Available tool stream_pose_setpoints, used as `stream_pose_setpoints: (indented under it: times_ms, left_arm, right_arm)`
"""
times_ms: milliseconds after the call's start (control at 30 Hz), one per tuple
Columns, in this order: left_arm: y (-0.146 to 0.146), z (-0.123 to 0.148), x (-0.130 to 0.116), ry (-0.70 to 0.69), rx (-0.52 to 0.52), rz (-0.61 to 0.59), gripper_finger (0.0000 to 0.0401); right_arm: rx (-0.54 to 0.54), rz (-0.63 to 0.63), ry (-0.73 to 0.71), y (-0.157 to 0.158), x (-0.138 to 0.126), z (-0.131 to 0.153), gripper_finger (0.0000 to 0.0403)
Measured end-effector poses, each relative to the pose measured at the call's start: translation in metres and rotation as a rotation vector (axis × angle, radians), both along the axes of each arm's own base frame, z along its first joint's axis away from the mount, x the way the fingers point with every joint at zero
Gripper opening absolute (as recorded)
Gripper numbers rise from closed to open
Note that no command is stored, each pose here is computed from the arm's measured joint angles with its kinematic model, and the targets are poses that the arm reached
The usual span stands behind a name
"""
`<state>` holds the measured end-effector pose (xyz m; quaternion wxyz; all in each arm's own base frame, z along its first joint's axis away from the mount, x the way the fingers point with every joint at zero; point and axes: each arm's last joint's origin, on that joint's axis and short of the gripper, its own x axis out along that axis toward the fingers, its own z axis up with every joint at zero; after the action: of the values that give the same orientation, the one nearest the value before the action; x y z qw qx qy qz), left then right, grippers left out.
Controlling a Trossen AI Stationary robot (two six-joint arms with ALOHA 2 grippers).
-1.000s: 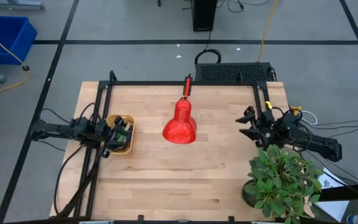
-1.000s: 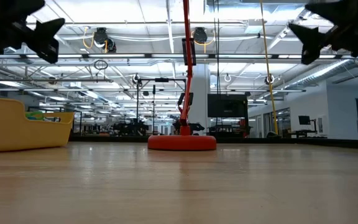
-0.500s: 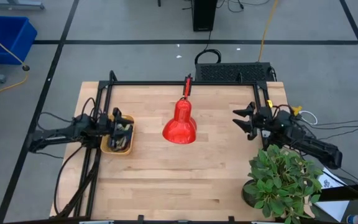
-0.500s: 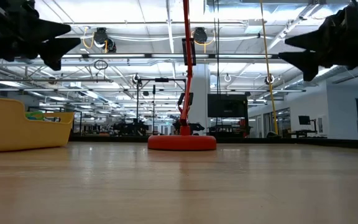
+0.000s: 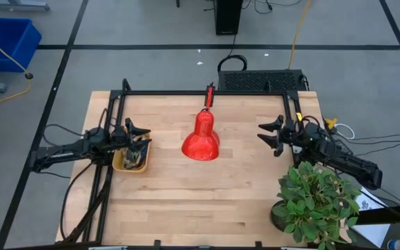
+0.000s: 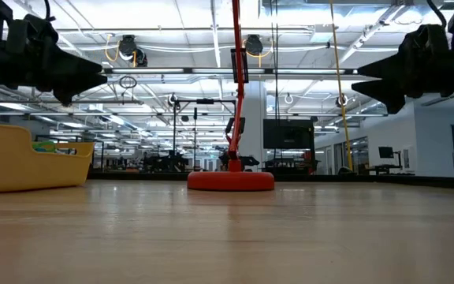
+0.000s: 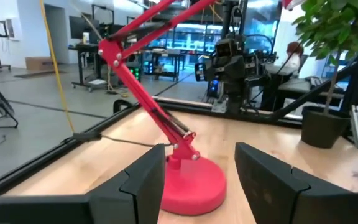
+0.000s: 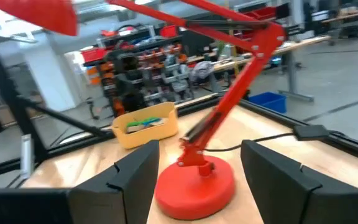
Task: Pick and place rubber bands into bin
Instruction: Return to Home Position
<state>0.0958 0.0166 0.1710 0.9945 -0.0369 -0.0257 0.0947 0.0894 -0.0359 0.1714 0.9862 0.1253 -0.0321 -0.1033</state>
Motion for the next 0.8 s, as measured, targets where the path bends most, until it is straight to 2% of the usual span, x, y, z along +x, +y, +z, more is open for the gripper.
stream_pose_setpoints:
  times_ms: [167, 367, 800]
  left_arm:
    - [0.0001, -0.0015, 0.0, 0.018, -0.007, 0.003, 0.02]
    - [0.0, -0.0016, 0.0, 0.013, -0.035, -0.001, 0.02]
    - [0.0, -0.0015, 0.0, 0.012, -0.036, -0.002, 0.02]
  right_arm:
    - [-0.007, -0.085, 0.026, -0.0024, -0.0005, -0.0023, 0.0222]
    - [-0.048, -0.087, 0.005, -0.0025, -0.0005, 0.0007, 0.0223]
    - [-0.06, -0.084, -0.022, -0.0023, -0.0006, 0.0035, 0.0223]
